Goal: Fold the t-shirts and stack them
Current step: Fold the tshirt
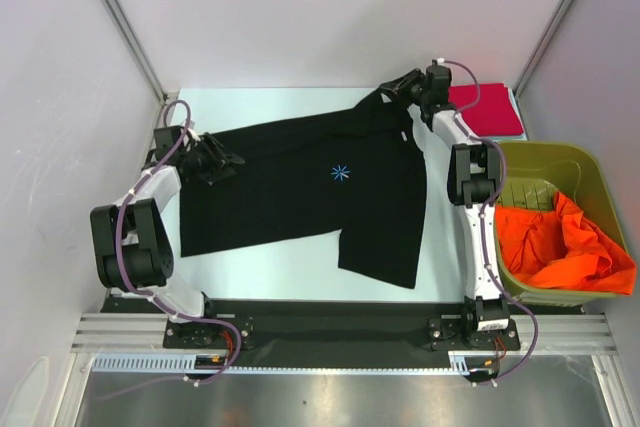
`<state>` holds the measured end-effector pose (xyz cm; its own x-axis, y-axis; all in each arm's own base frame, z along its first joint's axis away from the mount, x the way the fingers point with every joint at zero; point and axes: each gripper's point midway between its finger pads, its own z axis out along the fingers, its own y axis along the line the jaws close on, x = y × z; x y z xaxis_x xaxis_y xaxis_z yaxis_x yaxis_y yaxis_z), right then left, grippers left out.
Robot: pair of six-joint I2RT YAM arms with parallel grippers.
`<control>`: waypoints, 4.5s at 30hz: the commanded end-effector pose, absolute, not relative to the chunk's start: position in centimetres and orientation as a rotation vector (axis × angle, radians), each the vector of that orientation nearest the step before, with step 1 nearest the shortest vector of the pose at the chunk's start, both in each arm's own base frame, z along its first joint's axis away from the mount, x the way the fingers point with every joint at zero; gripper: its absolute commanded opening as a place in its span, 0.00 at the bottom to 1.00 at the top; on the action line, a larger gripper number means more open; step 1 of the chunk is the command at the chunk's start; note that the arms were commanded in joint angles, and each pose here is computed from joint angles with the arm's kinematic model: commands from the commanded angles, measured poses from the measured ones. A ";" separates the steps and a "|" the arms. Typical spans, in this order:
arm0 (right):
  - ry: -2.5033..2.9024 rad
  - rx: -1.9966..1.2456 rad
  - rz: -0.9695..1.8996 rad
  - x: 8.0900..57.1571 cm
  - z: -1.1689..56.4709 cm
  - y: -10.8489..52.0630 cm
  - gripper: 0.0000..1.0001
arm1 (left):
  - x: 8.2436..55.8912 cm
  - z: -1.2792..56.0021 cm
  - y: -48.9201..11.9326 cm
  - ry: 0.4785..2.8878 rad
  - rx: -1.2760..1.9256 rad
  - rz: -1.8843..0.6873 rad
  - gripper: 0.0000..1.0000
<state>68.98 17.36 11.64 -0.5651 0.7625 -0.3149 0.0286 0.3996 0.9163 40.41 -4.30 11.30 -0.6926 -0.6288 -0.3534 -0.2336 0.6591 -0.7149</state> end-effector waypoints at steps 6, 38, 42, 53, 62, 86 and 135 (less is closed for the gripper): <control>2.051 0.420 0.965 64.2 17.0 14.8 0.52 | 39.2 9.1 -2.8 2.312 -0.724 -0.857 0.53; 2.224 0.713 1.245 57.9 5.2 22.5 0.46 | 43.0 10.1 9.4 2.130 -1.019 -0.712 0.51; 2.220 0.733 1.256 58.4 4.5 22.8 0.42 | 43.3 9.7 10.3 2.120 -1.038 -0.711 0.51; 2.189 0.737 1.328 59.4 5.5 23.5 0.18 | 43.9 9.8 11.4 2.107 -1.048 -0.707 0.51; 2.203 0.653 1.345 56.4 10.8 24.8 0.00 | 46.0 9.0 11.9 2.072 -1.049 -0.755 0.52; 2.274 0.926 0.886 46.6 10.0 24.5 0.00 | 45.1 8.6 11.6 2.096 -1.031 -0.770 0.52; 2.319 0.078 0.660 51.0 11.5 13.9 0.49 | 45.0 10.2 3.0 2.124 -0.842 -0.881 0.47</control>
<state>50.30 12.94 12.16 -0.7208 0.3694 -0.5865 0.0581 0.8754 0.4799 45.19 8.40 7.56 -0.4877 -0.8236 -0.2896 -0.4219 0.5127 -0.7477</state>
